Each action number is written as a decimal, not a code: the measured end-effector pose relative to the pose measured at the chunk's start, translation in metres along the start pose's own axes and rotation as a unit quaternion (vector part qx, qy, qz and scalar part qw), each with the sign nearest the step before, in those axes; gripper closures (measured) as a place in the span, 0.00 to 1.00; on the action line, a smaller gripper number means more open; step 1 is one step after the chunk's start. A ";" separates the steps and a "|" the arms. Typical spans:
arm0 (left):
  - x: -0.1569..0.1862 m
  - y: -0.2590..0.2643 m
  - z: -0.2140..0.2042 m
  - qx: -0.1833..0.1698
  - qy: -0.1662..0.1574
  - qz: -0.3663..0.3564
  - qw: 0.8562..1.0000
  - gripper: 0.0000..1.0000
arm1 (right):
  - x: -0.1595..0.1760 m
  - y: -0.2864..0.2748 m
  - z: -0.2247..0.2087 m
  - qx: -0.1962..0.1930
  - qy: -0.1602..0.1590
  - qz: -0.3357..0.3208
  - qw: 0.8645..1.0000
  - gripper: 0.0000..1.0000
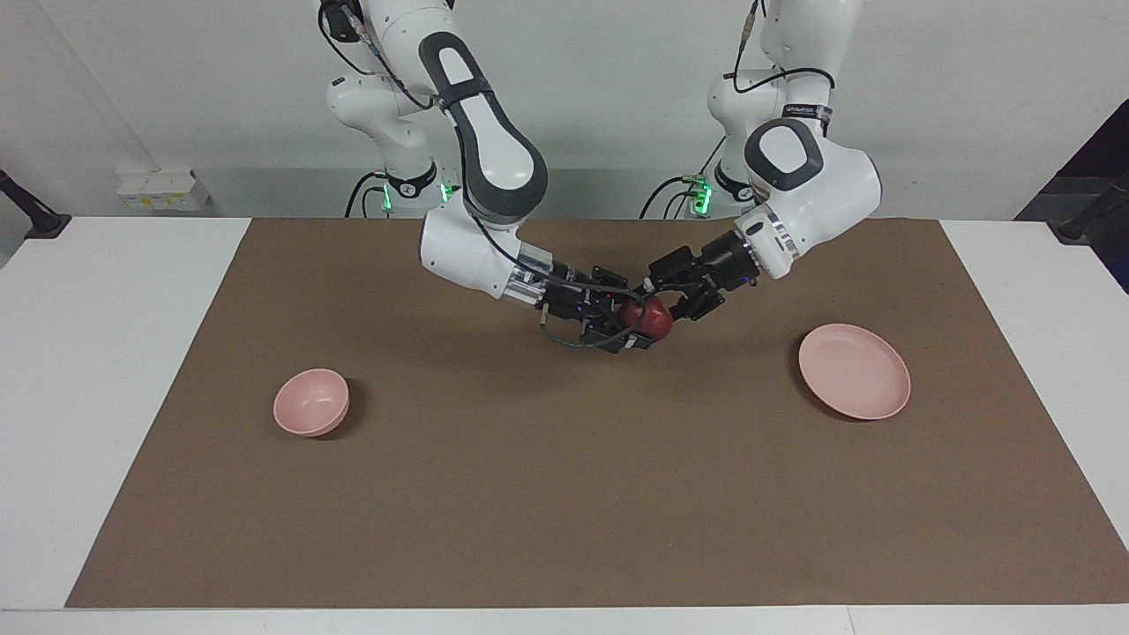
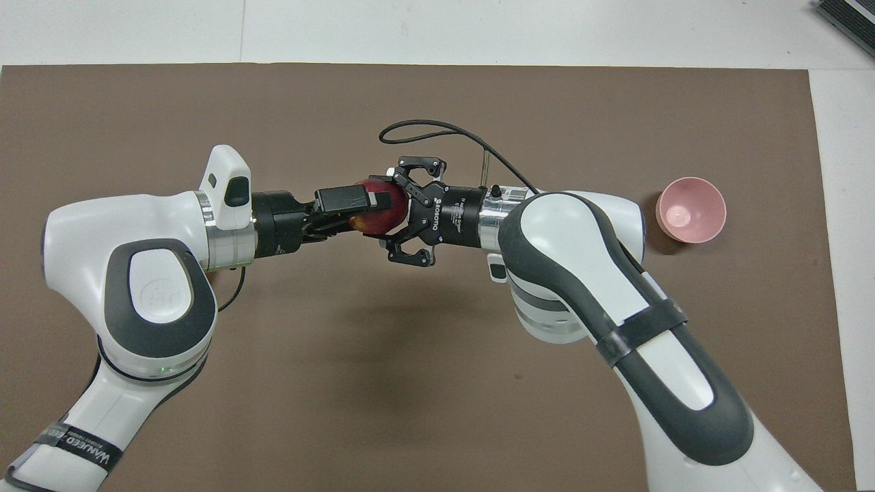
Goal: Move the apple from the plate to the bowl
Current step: 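Grasp the apple with the right gripper while the left gripper releases it, then carry the apple with the right gripper while the left gripper withdraws, then lower the apple into the small pink bowl and open the right gripper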
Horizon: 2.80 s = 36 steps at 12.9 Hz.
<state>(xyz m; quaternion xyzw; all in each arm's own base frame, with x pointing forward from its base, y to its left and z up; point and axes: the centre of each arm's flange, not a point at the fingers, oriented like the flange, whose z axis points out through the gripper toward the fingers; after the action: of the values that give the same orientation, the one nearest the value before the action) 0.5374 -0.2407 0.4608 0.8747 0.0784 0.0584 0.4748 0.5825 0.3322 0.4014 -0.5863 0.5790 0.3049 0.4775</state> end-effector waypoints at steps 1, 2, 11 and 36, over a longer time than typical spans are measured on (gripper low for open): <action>-0.001 0.001 0.000 0.002 -0.001 0.002 1.000 0.00 | 0.000 0.000 -0.001 0.000 0.001 -0.001 1.000 0.22; 0.000 0.001 -0.001 0.004 0.000 0.005 1.000 0.00 | 0.000 -0.001 -0.001 -0.001 0.002 -0.003 1.000 0.22; 0.024 -0.033 -0.080 0.180 -0.051 0.112 0.976 0.00 | 0.028 -0.019 -0.101 -0.122 0.087 -0.082 0.985 0.22; 0.040 0.069 -0.305 0.457 -0.103 0.163 0.868 0.00 | 0.219 -0.082 -0.365 -0.398 0.369 -0.486 0.685 0.22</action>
<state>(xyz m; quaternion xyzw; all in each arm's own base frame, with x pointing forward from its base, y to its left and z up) 0.5280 -0.0194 0.6854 0.9952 -0.0968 0.0017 0.0107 0.6222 -0.0962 0.3497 -0.9856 0.1666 -0.0092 0.0278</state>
